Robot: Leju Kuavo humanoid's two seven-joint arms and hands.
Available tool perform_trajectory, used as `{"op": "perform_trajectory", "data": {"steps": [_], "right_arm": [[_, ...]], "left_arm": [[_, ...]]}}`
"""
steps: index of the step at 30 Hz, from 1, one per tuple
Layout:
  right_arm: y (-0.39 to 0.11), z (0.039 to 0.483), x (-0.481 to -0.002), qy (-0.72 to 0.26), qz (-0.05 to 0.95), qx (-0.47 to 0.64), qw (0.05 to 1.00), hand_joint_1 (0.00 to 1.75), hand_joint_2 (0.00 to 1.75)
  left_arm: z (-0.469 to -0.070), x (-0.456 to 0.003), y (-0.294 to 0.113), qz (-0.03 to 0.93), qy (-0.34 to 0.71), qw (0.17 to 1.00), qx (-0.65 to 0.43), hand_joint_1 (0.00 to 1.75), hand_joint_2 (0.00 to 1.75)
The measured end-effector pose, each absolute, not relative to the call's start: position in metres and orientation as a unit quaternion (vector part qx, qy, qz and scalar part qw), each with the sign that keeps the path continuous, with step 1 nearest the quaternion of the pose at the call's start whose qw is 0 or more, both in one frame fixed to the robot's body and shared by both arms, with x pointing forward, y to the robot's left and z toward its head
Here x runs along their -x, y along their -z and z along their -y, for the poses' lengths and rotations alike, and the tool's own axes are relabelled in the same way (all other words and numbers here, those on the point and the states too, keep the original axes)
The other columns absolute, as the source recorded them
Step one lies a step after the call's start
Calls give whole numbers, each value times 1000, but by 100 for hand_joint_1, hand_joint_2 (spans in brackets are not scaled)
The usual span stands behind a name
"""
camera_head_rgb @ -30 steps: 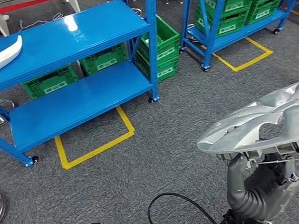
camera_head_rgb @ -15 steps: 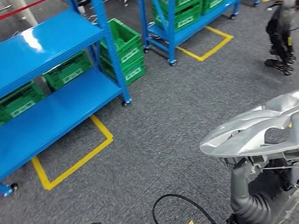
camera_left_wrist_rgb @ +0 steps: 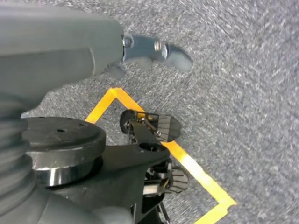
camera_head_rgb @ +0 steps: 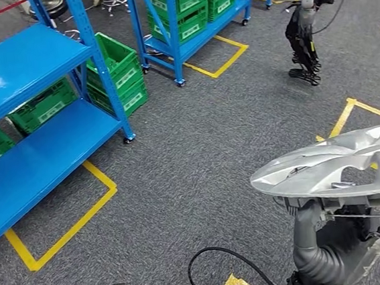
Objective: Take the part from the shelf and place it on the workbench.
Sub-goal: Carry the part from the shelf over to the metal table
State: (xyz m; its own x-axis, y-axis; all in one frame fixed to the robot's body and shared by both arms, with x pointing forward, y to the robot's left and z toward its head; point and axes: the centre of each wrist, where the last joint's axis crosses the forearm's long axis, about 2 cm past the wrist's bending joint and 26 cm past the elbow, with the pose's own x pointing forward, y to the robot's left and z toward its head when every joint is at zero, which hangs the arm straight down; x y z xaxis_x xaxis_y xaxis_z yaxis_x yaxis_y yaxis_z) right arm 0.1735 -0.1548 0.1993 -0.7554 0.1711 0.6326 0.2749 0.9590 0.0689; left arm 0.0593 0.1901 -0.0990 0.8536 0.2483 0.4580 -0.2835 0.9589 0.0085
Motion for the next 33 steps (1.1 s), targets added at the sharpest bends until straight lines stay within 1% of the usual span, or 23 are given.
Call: {"op": "perform_trajectory", "data": {"steps": [33], "right_arm": [[-198,152,-178,77,932,109,335,175,175]], "left_arm": [[-189,-57,99,228,-155,960,-39,0,175]]}}
